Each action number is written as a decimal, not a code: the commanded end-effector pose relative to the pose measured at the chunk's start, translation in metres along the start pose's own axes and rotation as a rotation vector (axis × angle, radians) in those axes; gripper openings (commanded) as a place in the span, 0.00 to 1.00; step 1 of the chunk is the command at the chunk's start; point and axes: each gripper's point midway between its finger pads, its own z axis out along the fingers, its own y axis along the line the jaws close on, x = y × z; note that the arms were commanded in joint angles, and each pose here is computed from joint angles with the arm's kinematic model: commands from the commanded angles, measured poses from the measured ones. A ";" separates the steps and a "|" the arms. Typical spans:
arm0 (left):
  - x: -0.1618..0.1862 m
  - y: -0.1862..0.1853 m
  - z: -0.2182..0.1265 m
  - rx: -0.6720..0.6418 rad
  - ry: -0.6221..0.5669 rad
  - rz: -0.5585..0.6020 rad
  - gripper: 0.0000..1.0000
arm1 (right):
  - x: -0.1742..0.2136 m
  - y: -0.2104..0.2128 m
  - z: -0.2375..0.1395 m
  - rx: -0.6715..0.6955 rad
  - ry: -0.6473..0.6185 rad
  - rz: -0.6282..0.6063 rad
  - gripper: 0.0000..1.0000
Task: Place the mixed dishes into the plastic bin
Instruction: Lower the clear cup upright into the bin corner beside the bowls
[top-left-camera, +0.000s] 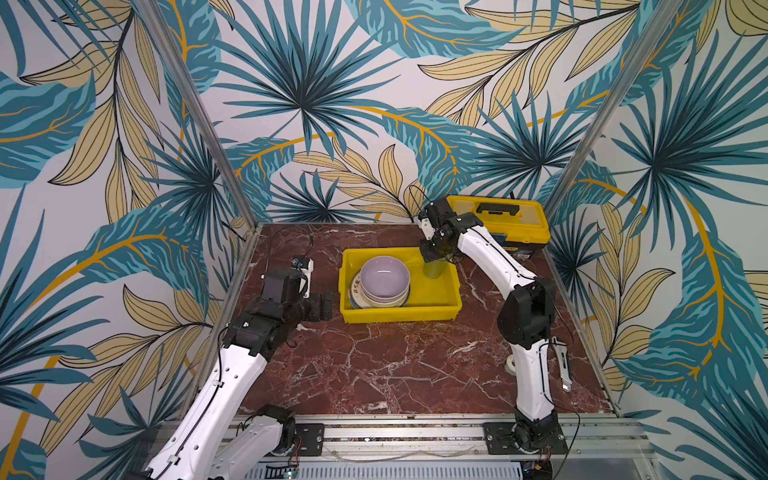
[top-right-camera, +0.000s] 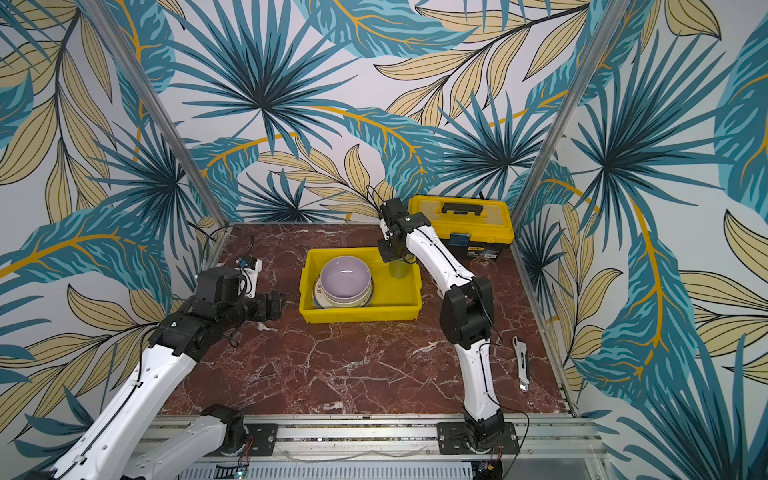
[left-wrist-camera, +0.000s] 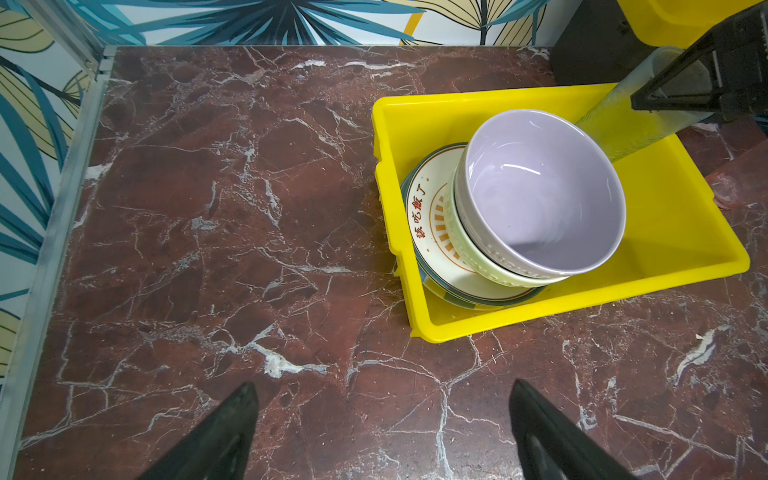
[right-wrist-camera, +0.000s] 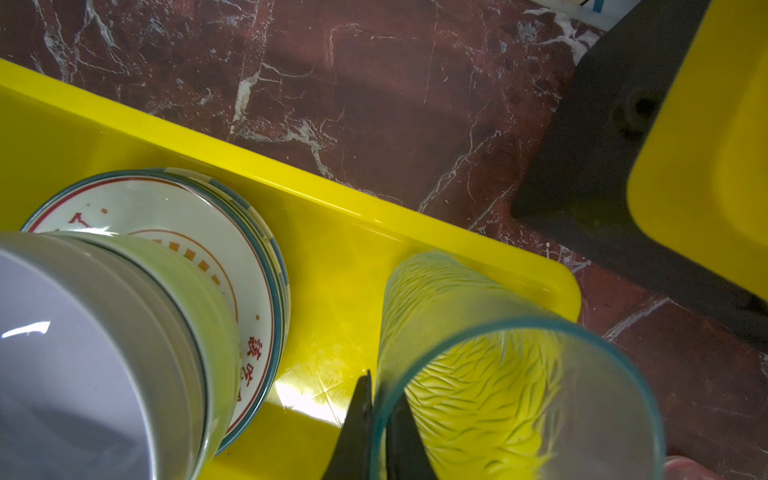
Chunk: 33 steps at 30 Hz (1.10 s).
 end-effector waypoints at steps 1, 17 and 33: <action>-0.004 0.003 -0.003 -0.008 -0.031 -0.009 0.95 | -0.009 -0.005 0.009 0.014 -0.026 0.011 0.10; -0.004 0.002 -0.003 -0.004 -0.031 -0.010 0.95 | -0.008 -0.007 0.014 0.021 -0.023 0.019 0.23; -0.006 0.000 -0.003 0.006 -0.037 -0.021 0.95 | -0.023 0.001 -0.018 -0.039 -0.149 0.018 0.43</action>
